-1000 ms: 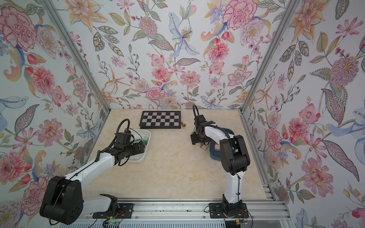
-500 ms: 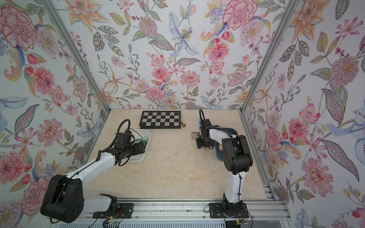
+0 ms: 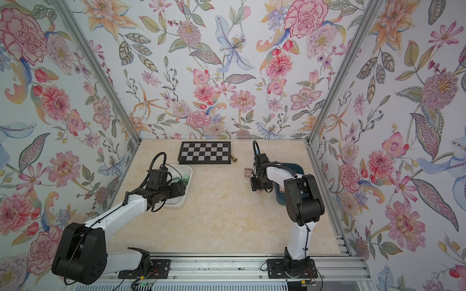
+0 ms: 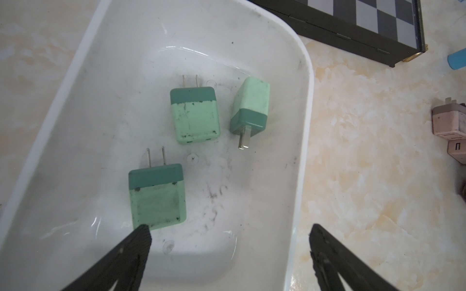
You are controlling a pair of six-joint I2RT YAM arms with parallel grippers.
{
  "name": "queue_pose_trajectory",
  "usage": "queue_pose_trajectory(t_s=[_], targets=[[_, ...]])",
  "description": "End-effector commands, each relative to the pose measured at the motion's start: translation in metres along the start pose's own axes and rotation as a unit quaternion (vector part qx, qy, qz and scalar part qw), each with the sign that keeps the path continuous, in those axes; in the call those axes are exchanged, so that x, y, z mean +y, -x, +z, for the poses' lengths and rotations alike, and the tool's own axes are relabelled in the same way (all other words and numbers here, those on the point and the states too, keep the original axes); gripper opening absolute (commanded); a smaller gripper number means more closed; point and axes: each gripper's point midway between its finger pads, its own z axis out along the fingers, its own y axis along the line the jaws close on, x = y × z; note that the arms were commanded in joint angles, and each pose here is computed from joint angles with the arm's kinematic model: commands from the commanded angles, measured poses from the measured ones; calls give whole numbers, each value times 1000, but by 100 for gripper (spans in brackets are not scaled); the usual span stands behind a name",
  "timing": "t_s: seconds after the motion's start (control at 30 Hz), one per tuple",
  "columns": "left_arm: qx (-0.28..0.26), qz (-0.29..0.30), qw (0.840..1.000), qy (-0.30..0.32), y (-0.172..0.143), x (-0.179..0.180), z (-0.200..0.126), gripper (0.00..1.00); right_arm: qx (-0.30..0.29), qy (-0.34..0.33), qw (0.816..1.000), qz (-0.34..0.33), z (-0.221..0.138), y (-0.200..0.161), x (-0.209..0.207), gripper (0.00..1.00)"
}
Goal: Place the plugs by color into the storage box
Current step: Pick up the plug from the center of the board, then move the storage box to the center of the board.
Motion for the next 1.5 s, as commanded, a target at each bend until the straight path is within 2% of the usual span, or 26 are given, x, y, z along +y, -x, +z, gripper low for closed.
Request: queue_pose_trajectory(t_s=[0.0, 0.13, 0.23, 0.5, 0.87, 0.97, 1.17, 1.27, 1.47], targets=[[-6, -5, 1000, 2, 6, 1, 1, 99, -51, 9, 998, 37, -42, 18, -11, 49], [-6, -4, 1000, 2, 8, 1, 2, 99, -87, -2, 992, 87, -75, 34, -48, 49], [-5, -3, 1000, 1, 8, 0, 4, 99, -98, -14, 987, 127, -88, 39, -84, 49], [-4, -4, 1000, -4, 8, -2, 7, 99, -67, -73, 976, 195, -63, 34, -158, 50], [-2, -5, 1000, -1, 4, 0, 5, 99, -53, -80, 971, 220, -47, 55, -163, 50], [-1, -4, 1000, -2, 5, 0, 6, 99, -51, -107, 969, 217, -48, 51, -167, 50], [4, -2, 1000, -7, 6, -3, 10, 100, -54, -122, 956, 260, -45, 54, -175, 50], [3, 2, 1000, -9, 9, -5, 11, 99, -49, -95, 957, 270, -31, 63, -162, 50], [3, 4, 1000, -11, 11, -7, 12, 99, -31, -92, 966, 239, -4, 71, -127, 50]])
